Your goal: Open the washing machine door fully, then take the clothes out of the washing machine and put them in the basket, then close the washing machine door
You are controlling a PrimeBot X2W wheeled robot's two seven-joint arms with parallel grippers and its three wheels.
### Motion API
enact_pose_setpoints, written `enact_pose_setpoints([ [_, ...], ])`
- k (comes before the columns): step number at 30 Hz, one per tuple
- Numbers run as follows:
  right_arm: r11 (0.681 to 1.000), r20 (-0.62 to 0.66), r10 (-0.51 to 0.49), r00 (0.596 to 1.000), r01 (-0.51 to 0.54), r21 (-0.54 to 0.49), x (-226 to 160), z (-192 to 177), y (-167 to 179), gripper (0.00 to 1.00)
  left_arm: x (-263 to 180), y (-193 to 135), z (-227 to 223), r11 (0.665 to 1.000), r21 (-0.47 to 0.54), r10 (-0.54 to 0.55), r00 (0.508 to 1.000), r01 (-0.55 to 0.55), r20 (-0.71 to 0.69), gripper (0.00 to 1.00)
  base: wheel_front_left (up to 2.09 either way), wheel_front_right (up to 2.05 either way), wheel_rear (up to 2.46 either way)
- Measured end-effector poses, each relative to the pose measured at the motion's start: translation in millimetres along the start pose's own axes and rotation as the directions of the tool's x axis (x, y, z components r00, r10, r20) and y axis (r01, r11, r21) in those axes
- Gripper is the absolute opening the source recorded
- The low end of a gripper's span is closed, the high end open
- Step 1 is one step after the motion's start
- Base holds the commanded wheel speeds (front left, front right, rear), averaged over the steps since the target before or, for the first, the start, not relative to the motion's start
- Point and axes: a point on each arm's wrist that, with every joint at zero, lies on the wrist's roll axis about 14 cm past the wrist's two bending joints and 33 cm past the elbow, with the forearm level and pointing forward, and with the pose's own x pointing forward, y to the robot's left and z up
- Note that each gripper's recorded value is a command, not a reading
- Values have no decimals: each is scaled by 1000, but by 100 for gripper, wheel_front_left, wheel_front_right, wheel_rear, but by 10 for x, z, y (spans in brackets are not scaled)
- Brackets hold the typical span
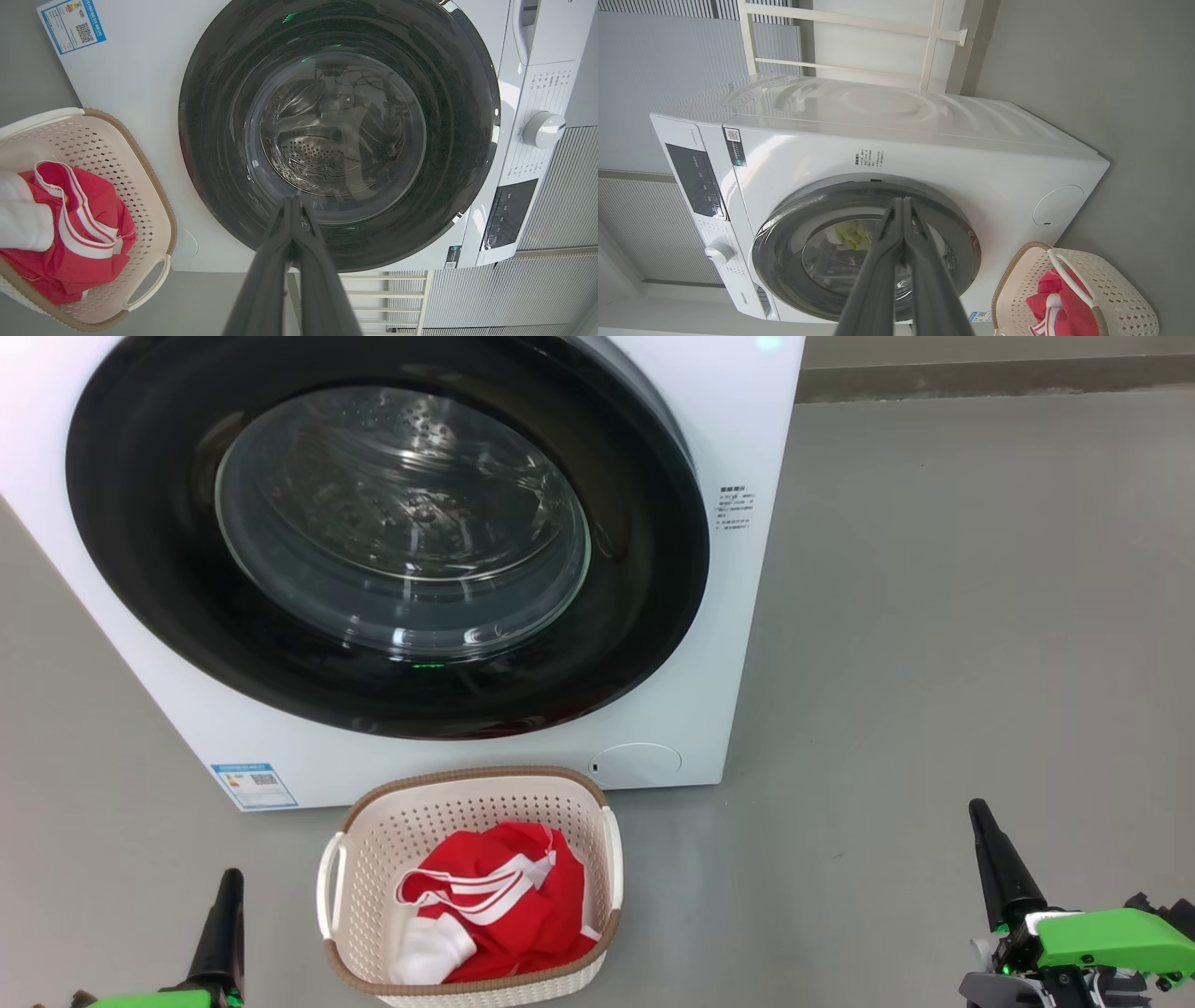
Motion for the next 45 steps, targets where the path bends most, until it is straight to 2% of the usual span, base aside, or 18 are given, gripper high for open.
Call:
enact_pose_setpoints([
  [8, 996, 11, 14, 1000, -14, 85, -9, 33, 28, 0, 7, -11, 8, 997, -74, -7, 1000, 7, 0, 0, 0, 0, 0],
  [45, 996, 12, 12, 1000, -13, 94, -9, 30, 26, 0, 33, -46, 2, 997, -81, -17, 1000, 16, -3, 0, 0, 0, 0],
])
